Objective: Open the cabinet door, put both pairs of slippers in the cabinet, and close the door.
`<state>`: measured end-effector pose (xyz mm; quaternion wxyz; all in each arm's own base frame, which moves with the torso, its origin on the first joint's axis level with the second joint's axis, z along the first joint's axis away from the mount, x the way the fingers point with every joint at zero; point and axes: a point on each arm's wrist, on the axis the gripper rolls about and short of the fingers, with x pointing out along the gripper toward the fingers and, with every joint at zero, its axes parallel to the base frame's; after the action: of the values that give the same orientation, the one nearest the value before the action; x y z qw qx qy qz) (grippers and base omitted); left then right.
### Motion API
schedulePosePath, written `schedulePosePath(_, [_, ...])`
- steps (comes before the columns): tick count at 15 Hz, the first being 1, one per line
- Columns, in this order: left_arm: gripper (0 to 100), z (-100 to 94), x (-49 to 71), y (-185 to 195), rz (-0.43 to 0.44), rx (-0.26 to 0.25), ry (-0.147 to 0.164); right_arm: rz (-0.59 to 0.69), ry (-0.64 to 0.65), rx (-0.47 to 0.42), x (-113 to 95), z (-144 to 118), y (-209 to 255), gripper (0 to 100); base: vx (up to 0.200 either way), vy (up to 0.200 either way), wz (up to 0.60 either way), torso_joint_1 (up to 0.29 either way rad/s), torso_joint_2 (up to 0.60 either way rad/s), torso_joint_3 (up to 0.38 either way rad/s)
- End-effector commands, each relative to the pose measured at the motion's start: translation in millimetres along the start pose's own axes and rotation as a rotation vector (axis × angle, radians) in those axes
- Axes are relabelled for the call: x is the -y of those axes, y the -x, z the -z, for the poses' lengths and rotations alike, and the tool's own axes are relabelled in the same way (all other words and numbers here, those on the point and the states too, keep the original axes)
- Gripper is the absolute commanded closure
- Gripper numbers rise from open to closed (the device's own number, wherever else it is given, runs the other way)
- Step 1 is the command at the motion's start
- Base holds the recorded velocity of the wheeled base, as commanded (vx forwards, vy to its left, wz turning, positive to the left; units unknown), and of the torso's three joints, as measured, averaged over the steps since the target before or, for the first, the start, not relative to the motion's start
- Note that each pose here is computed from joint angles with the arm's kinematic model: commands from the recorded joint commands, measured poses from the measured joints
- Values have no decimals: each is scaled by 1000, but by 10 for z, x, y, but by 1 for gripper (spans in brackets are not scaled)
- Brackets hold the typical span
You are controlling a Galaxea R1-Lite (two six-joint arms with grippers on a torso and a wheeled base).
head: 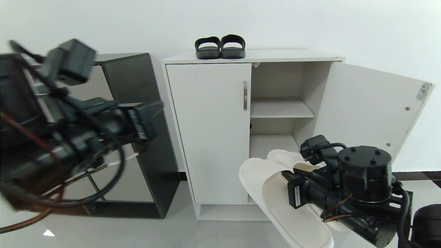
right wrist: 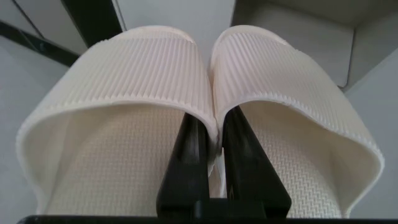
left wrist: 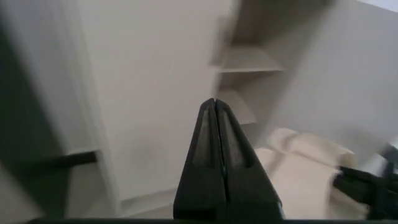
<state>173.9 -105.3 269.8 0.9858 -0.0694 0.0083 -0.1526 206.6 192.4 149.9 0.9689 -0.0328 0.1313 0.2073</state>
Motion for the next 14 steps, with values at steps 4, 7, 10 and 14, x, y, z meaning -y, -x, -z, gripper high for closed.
schedulePosePath(4, [100, 734, -708, 1891, -663, 141, -140, 61, -6, -4, 98, -14, -164, 100, 0, 0, 0, 0, 0, 0])
schedulePosePath(7, [100, 1692, -719, 2230, -601, 140, -189, 59, -2, -17, 86, 23, -195, 100, 0, 0, 0, 0, 0, 0])
schedulePosePath(10, [100, 1874, -682, 2201, -323, -5, -145, 56, 3, -30, 84, 60, -192, 100, 0, 0, 0, 0, 0, 0])
schedulePosePath(14, [100, 1853, -677, 2201, -311, 22, -117, 52, 5, -34, 60, 74, -213, 100, 0, 0, 0, 0, 0, 0])
